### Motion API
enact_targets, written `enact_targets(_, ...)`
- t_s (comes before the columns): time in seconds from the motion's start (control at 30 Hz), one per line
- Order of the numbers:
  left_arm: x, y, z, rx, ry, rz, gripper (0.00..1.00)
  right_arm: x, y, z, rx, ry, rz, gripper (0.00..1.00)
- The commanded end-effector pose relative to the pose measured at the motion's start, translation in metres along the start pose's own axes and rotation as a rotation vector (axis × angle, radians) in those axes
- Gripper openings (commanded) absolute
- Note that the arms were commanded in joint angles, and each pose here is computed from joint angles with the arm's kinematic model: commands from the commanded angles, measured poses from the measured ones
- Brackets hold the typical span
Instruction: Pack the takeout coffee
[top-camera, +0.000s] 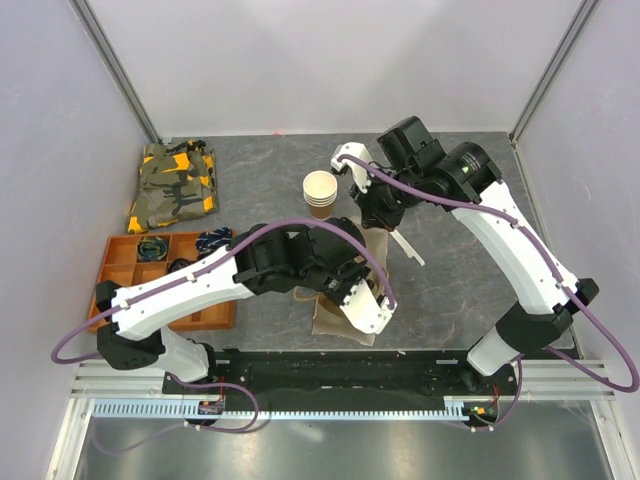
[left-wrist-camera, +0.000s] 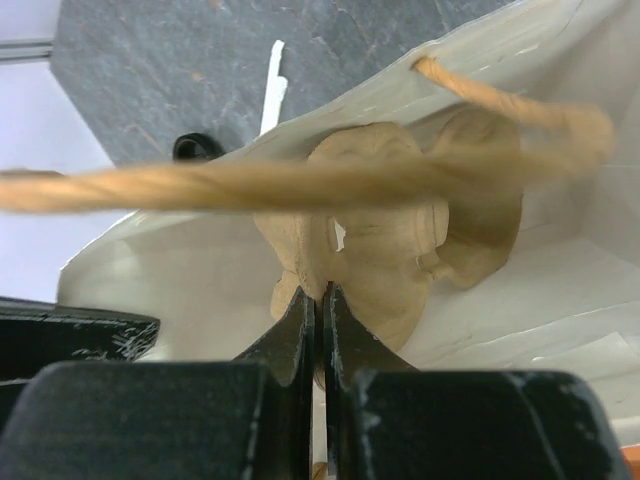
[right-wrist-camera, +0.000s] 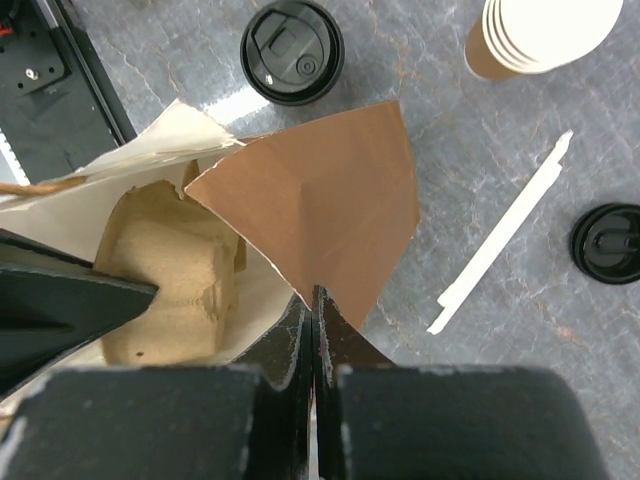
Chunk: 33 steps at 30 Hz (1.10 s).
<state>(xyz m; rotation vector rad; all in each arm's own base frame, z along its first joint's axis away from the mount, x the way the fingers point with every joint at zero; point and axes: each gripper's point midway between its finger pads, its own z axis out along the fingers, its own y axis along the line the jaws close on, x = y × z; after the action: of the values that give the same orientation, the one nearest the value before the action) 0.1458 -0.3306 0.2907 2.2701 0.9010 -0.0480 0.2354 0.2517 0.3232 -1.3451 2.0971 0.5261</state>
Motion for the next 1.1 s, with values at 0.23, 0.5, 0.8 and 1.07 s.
enact_targets(0.23, -0.006, -0.01, 0.001, 0.052, 0.0, -0.181, 0.03, 0.028, 0.016, -0.023, 0.002, 0.047, 0.043, 0.0)
enact_targets(0.5, -0.005, -0.024, 0.019, 0.115, 0.013, -0.205, 0.04, 0.031, 0.023, -0.019, -0.045, 0.058, 0.053, 0.0)
enact_targets(0.8, 0.007, -0.017, 0.039, 0.082, 0.043, -0.191, 0.05, 0.034, 0.031, -0.014, -0.096, 0.07, 0.048, 0.0)
enact_targets(1.07, 0.02, -0.015, 0.05, 0.075, 0.055, -0.195, 0.11, 0.037, 0.034, -0.009, -0.124, 0.084, 0.052, 0.0)
